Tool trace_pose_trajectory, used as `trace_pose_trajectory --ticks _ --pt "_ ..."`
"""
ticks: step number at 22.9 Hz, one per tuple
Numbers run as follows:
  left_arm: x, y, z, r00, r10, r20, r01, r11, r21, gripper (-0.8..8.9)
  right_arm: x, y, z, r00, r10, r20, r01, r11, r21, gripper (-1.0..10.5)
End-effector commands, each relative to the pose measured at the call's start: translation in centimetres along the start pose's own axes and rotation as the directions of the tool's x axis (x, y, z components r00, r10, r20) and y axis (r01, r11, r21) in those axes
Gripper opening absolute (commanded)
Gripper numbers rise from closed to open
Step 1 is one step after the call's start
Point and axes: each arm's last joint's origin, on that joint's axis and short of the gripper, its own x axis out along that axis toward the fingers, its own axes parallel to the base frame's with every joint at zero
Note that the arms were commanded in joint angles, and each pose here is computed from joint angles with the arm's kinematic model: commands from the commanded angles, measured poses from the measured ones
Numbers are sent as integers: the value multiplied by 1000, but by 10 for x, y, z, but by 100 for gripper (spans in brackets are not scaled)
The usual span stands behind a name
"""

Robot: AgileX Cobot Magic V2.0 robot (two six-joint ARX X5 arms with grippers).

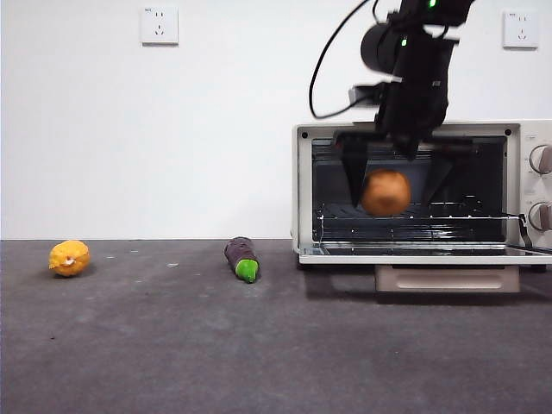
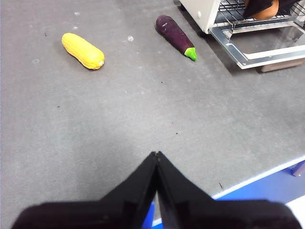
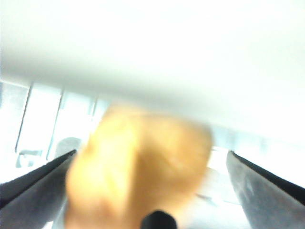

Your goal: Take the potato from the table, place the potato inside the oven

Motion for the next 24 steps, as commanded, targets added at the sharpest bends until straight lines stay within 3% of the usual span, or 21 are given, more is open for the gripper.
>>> trace_pose_trajectory --ticks 1,4,6,9,13,17,21,24 --pt "1 0 -1 1000 2 1 -2 1000 -8 -5 -22 -2 3 997 -23 68 22 1000 11 606" --pt "1 -1 -1 1000 -21 -8 21 1000 -8 -5 -51 -4 0 996 -17 93 16 1000 14 607" --pt "1 -1 -1 1000 -20 -8 20 1000 -8 -5 -74 -1 -6 995 35 92 -35 999 -2 606" --pt "1 -1 0 1000 -13 -9 12 1000 -26 -5 -116 3 -21 992 104 75 -101 994 -47 598" --pt "8 -7 5 999 5 -42 -7 999 -39 -6 -180 10 -43 974 146 171 -126 984 -123 582" --pt "20 -22 22 999 -18 -26 17 999 -36 -6 -229 13 -68 948 192 253 -153 974 -168 360" --pt "42 -47 47 998 -60 19 60 998 -5 -7 -275 12 -100 921 230 314 -168 963 -212 29" --pt "64 -69 64 992 -124 26 123 992 37 -8 -304 5 -126 904 220 368 -143 964 -224 -8"
